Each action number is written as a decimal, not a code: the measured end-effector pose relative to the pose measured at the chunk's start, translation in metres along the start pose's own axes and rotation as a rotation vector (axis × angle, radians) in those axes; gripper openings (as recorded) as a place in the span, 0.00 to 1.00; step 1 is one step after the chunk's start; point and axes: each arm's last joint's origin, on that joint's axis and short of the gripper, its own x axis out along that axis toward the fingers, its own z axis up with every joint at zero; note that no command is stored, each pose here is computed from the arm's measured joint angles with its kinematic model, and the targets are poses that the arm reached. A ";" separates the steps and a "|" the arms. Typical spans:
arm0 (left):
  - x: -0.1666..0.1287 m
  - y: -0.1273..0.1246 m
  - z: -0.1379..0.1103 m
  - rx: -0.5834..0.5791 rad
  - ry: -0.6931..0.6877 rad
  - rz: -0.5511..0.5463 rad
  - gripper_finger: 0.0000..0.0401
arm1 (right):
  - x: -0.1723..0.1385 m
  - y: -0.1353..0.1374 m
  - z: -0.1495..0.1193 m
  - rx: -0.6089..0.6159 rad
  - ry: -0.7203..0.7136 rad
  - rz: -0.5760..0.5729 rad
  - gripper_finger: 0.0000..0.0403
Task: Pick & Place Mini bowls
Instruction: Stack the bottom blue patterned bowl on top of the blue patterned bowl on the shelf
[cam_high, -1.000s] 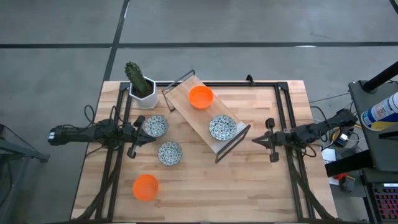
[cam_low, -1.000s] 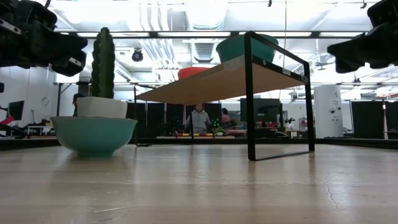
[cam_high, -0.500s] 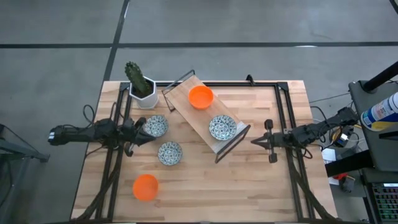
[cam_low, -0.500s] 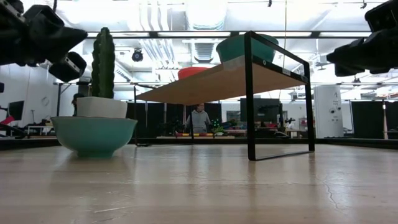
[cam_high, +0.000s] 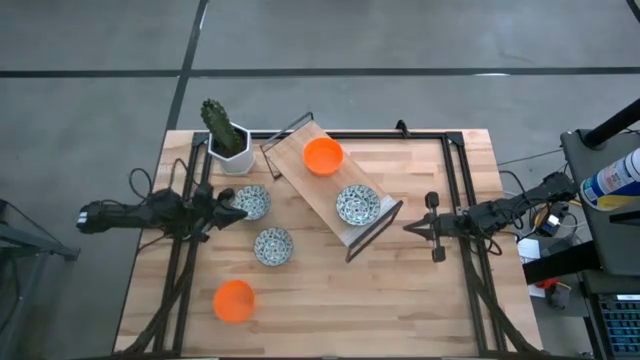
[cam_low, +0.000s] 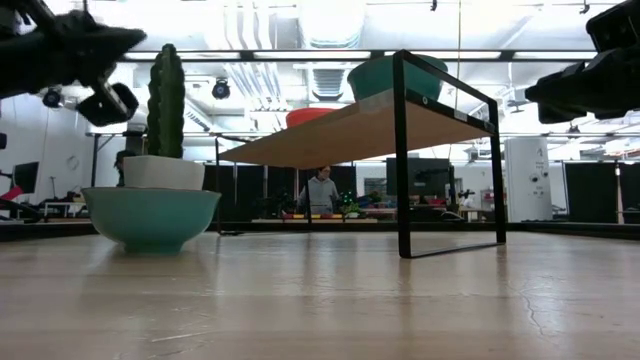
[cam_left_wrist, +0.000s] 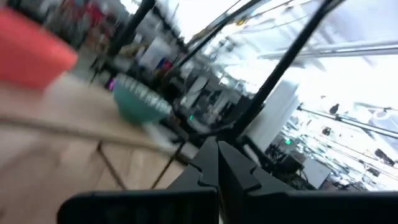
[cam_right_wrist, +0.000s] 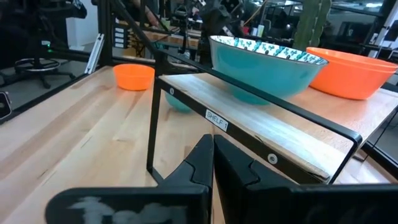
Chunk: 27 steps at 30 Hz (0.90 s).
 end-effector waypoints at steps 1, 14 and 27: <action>0.000 0.001 -0.001 -0.031 0.013 0.010 0.00 | 0.000 0.000 0.000 0.000 0.000 0.000 0.02; 0.016 -0.013 0.014 -0.196 0.077 0.046 0.22 | 0.000 0.000 0.000 0.001 -0.001 0.000 0.02; 0.071 -0.060 0.033 0.075 0.368 0.078 0.48 | 0.000 0.000 0.000 0.001 -0.001 0.000 0.02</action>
